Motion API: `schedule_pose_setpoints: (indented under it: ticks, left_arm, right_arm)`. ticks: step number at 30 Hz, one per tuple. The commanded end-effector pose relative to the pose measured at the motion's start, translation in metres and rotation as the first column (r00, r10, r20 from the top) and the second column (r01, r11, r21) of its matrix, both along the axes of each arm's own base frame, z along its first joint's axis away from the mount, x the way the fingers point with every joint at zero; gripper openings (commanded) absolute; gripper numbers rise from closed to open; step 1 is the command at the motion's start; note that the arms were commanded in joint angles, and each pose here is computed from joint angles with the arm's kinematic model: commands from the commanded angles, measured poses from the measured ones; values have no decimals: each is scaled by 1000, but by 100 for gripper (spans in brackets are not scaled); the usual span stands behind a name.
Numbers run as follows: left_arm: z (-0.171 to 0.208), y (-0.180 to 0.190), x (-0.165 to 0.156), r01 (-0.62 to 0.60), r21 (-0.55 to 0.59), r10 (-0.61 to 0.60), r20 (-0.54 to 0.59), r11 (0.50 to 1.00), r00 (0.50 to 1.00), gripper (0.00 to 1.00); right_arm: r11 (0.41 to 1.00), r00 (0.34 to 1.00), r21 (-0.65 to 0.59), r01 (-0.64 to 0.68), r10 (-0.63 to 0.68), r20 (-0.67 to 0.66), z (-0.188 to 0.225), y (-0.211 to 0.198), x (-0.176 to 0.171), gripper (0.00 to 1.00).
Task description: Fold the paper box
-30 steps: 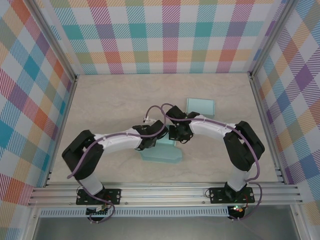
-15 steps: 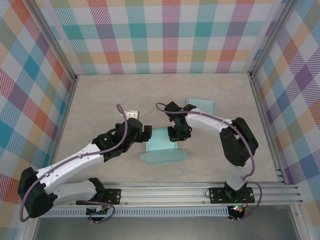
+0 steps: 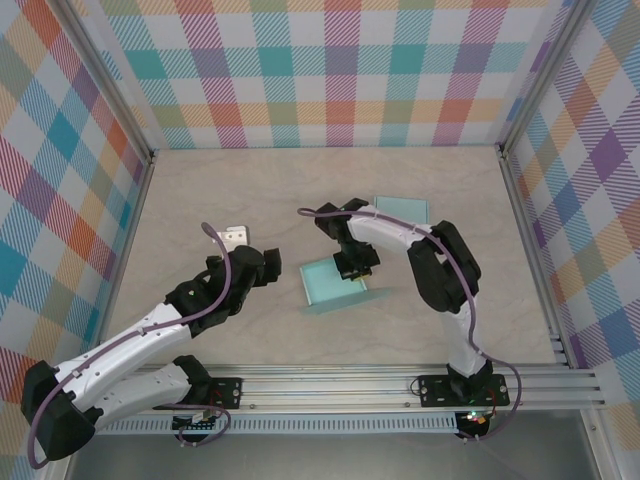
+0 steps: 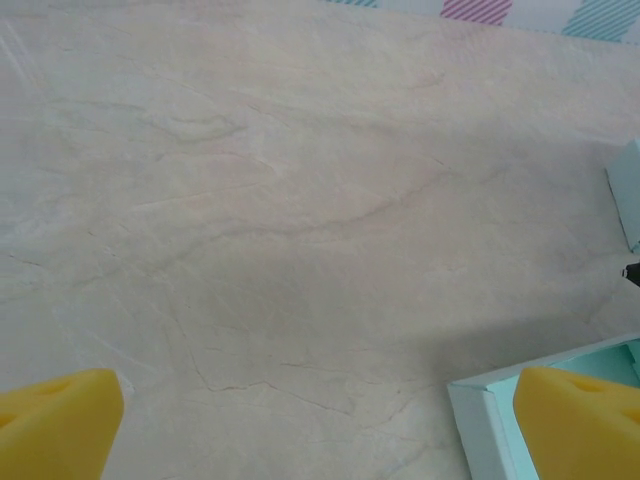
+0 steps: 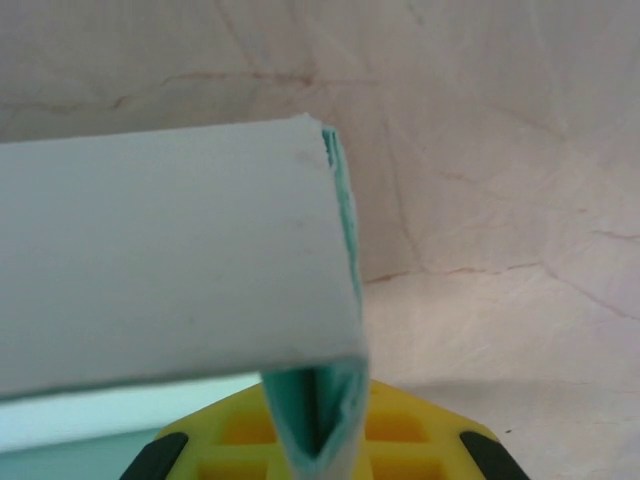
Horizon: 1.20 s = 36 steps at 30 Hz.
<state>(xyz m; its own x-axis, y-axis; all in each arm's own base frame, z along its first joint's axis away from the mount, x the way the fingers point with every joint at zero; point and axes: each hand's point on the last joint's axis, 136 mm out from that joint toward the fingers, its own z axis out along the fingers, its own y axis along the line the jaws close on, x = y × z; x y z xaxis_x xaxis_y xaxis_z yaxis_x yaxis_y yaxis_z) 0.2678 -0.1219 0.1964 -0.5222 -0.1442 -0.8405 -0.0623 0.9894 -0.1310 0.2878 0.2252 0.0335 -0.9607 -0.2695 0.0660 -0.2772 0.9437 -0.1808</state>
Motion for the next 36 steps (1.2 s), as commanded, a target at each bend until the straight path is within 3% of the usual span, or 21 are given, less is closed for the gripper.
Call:
schedule_pose_setpoints:
  ticks: [1, 7, 14, 18, 24, 31, 36]
  left_arm:
    - [-1, 17, -1, -82, 12, 82, 12, 997, 997, 100]
    - [-2, 34, -4, -168, 27, 167, 32, 985, 985, 100]
    - [1, 33, -1, -183, 1, 182, 52, 983, 982, 100]
    - [2, 24, 5, -161, -21, 162, 62, 987, 985, 100]
    - [-2, 14, 8, -119, -44, 122, 61, 992, 991, 100]
    - [-13, 5, 9, -56, -15, 56, 47, 998, 997, 100]
    - [-23, 6, 18, -61, 137, 64, -19, 989, 998, 100]
  right_arm:
    - [985, 999, -170, -32, 38, 33, -37, -21, 20, 0]
    - [978, 998, -199, -60, 62, 4, -62, -15, 24, 0]
    - [957, 989, -254, -142, 145, -7, -79, -3, 23, 0]
    - [960, 987, -235, -151, 161, 22, -60, 1, 27, 25]
    - [973, 976, -159, -165, 185, 117, -14, 13, 37, 54]
    - [979, 958, -72, -188, 200, 206, 40, 25, 44, 74]
    - [978, 933, 32, -206, 186, 309, 94, 33, 45, 83]
